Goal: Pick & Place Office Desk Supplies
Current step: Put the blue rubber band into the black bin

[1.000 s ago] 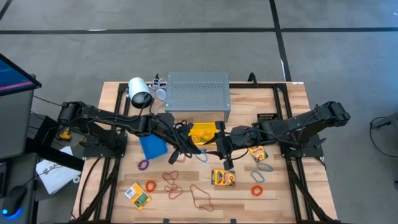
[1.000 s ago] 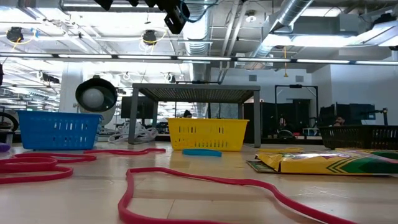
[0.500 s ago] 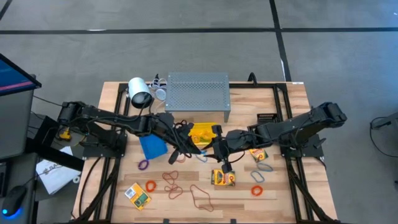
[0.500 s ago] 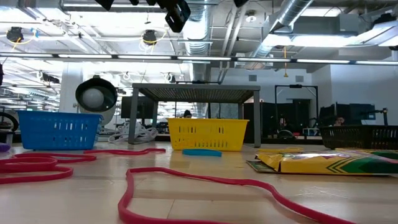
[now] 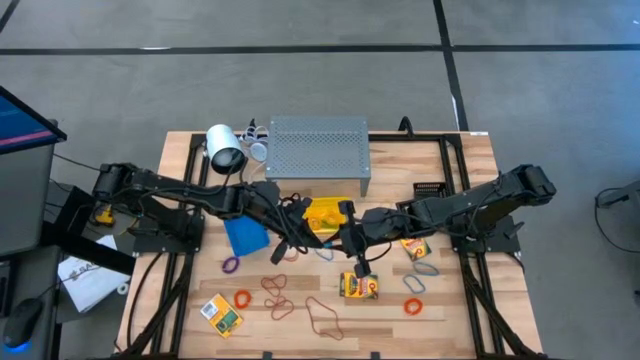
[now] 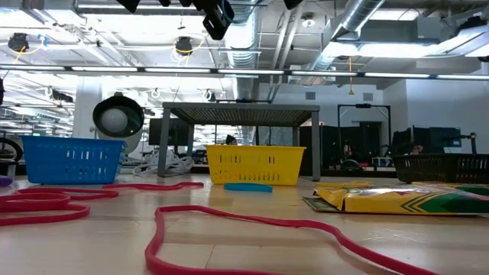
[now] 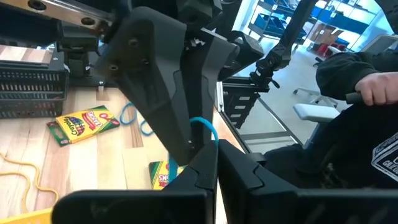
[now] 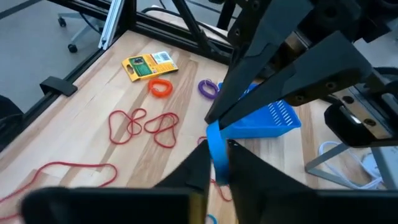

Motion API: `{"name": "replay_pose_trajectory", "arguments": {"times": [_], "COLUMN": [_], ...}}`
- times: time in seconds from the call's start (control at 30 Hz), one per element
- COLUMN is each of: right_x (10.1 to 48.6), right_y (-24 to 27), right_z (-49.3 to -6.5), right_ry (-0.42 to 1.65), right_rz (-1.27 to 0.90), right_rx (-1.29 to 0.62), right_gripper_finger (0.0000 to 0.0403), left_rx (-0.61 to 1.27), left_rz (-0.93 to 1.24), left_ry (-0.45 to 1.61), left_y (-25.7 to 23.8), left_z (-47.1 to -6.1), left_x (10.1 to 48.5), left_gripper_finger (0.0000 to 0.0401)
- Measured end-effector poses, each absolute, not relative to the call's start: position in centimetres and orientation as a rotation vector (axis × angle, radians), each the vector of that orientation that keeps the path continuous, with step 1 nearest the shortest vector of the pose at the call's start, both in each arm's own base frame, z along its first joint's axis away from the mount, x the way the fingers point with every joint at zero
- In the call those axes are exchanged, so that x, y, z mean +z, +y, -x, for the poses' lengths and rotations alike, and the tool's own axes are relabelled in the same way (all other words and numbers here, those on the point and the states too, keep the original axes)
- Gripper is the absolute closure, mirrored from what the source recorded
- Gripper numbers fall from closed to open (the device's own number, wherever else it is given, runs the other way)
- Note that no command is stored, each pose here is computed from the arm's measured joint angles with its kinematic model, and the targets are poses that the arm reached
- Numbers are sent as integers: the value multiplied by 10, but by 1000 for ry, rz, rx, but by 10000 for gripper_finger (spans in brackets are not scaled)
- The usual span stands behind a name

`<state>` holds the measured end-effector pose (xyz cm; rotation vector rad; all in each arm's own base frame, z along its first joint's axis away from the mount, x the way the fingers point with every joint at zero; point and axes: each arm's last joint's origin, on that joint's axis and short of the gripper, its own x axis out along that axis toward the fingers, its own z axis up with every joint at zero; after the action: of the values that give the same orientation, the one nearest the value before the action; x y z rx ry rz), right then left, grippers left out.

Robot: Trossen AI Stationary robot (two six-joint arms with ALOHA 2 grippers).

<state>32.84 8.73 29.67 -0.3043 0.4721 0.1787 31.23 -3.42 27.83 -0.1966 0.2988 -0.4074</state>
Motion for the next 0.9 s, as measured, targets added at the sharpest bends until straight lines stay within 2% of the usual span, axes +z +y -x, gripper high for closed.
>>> {"name": "replay_pose_trajectory", "arguments": {"times": [0.07,0.23,0.9], "right_x": [297,296,300], "right_y": [87,85,74], "right_z": [-328,-328,-324], "right_ry": [471,486,512], "right_rz": [328,318,275], "right_rx": [184,164,126], "right_gripper_finger": [394,401,403], "left_rx": [-407,-406,-401], "left_rz": [197,199,199], "left_ry": [299,299,298], "left_y": [-34,-34,-34], "left_z": [-312,-312,-312], "left_x": [278,278,278], "left_gripper_finger": [401,399,390]}}
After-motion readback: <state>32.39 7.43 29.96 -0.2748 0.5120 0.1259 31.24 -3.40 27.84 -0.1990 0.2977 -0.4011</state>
